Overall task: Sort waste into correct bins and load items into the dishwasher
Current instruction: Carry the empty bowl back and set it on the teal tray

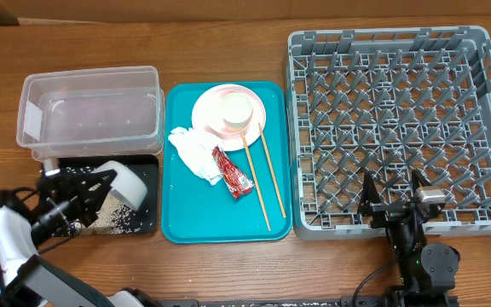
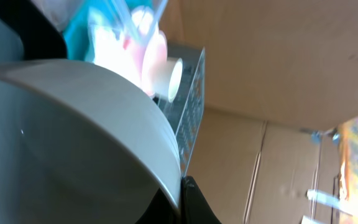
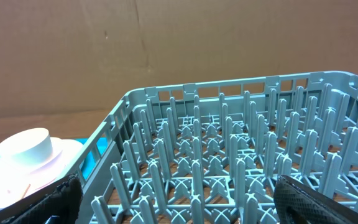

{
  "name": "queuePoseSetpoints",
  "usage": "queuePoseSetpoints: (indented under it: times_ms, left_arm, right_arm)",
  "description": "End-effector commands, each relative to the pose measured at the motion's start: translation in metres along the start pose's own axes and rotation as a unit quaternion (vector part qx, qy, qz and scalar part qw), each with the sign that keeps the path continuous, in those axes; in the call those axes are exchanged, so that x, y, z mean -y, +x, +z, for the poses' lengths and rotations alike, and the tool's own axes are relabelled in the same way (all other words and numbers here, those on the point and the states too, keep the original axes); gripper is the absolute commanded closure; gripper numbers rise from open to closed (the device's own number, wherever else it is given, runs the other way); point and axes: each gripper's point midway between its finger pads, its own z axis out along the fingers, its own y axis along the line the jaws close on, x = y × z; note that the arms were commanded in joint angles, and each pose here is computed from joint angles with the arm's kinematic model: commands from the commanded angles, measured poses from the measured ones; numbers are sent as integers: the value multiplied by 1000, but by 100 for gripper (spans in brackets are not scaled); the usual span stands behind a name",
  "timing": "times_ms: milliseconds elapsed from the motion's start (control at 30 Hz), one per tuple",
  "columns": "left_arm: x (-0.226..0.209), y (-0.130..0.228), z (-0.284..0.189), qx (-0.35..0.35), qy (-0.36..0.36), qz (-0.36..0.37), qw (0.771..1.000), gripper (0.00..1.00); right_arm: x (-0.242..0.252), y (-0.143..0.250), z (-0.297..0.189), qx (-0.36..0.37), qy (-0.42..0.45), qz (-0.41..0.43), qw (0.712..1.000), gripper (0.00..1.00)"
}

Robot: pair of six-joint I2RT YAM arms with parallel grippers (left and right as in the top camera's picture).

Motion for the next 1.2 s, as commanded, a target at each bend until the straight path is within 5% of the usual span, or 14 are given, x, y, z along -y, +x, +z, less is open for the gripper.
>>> queuePoseSetpoints:
  times_ms: [0,133,300,633,733,1167]
  left_arm:
    - [31,5,10,-30,-17,74,997,96]
    - [52,21,32,-85,-66,131,986,96]
    - [40,44,62,-136,-214,165,953,96]
    - [-8,107,104,-173,-460,292,820,96]
    - [-14,123,110,-156,-498,319,791,96]
    - [-42,154,130,-135,-557,369,731,96]
  right_arm:
    - [2,1,0,3,4,4,1000,0]
    - [2,1,0,3,4,4,1000,0]
    - [2,1,0,3,4,4,1000,0]
    - [2,1,0,3,5,4,1000,0]
    - [2,1,0,3,4,4,1000,0]
    - [2,1,0,3,4,4,1000,0]
